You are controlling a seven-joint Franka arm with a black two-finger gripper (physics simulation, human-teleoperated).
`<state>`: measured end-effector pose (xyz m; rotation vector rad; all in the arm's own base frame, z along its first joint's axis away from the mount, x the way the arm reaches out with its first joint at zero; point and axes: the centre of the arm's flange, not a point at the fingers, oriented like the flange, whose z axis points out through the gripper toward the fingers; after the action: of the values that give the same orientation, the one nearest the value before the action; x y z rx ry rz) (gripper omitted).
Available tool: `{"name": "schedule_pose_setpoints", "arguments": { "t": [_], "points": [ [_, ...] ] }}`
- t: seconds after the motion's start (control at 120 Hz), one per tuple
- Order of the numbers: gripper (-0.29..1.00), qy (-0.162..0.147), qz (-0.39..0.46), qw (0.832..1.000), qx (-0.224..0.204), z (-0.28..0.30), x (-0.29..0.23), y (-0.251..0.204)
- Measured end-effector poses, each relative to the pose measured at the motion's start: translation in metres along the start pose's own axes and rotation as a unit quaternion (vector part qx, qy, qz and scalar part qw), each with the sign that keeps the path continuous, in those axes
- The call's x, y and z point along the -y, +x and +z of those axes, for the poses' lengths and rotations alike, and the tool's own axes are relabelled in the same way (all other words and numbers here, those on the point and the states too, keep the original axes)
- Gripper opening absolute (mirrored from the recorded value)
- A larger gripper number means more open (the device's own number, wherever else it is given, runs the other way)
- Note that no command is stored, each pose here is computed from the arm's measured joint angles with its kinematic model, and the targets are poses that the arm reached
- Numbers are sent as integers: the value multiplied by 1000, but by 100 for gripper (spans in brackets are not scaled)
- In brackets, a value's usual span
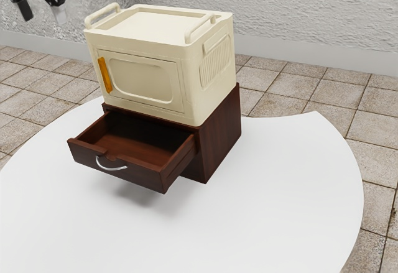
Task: Push the drawer handle with one arm to close the drawer
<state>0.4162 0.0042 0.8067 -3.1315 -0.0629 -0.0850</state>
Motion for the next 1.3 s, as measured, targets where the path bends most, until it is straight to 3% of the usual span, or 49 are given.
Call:
{"name": "schedule_pose_setpoints", "arguments": {
  "t": [0.083,0.167,0.308,0.492,0.675,0.842,0.908,1.1,1.3],
  "points": [
    [70,26,-29,999,35,43,-19,-71],
    [70,35,-46,997,42,102,-32,-154],
    [70,28,-40,997,52,206,-41,-210],
    [70,18,-47,998,49,245,-35,-197],
    [70,23,-65,995,75,301,-13,-159],
    [69,38,-41,997,57,311,-15,-143],
    [60,40,-24,998,52,316,-18,-139],
    [17,26,6,998,60,344,-9,-116],
    [0,24,50,998,32,350,-6,-95]
  ]
}}
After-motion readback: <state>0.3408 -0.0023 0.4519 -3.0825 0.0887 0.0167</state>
